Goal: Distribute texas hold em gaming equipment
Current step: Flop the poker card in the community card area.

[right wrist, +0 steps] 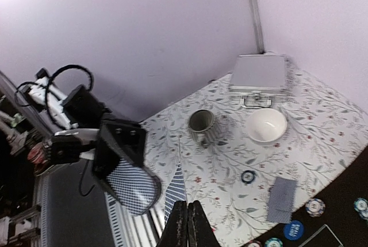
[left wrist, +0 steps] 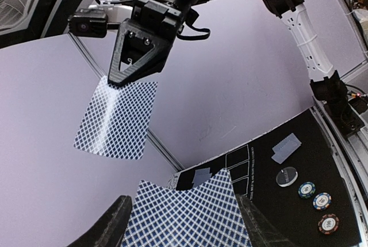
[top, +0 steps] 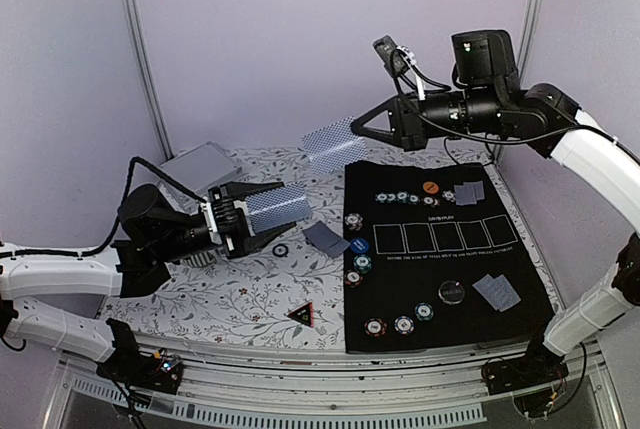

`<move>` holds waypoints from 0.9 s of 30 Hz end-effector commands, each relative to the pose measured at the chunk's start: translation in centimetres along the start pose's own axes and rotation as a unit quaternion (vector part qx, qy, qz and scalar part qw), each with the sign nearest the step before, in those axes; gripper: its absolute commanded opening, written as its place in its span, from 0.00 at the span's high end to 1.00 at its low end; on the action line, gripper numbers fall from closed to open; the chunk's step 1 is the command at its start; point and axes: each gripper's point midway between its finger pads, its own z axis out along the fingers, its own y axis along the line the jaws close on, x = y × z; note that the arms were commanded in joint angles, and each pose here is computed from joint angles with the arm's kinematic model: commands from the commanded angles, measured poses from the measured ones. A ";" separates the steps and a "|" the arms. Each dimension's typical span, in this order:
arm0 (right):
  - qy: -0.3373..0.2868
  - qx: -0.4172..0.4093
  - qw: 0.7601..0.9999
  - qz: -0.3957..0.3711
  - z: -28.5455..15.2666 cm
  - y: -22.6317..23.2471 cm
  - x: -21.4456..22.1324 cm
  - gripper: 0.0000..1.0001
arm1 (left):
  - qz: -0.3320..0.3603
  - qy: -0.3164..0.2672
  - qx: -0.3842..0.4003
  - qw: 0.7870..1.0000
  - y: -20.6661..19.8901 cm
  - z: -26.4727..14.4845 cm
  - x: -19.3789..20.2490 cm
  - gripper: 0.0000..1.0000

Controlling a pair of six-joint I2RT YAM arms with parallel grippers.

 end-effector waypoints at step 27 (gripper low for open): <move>0.328 0.400 0.709 -0.479 4.9 -28.2 20.2 0.99 | 0.002 0.001 -0.004 1.000 -0.2 0.2 0.2 0.43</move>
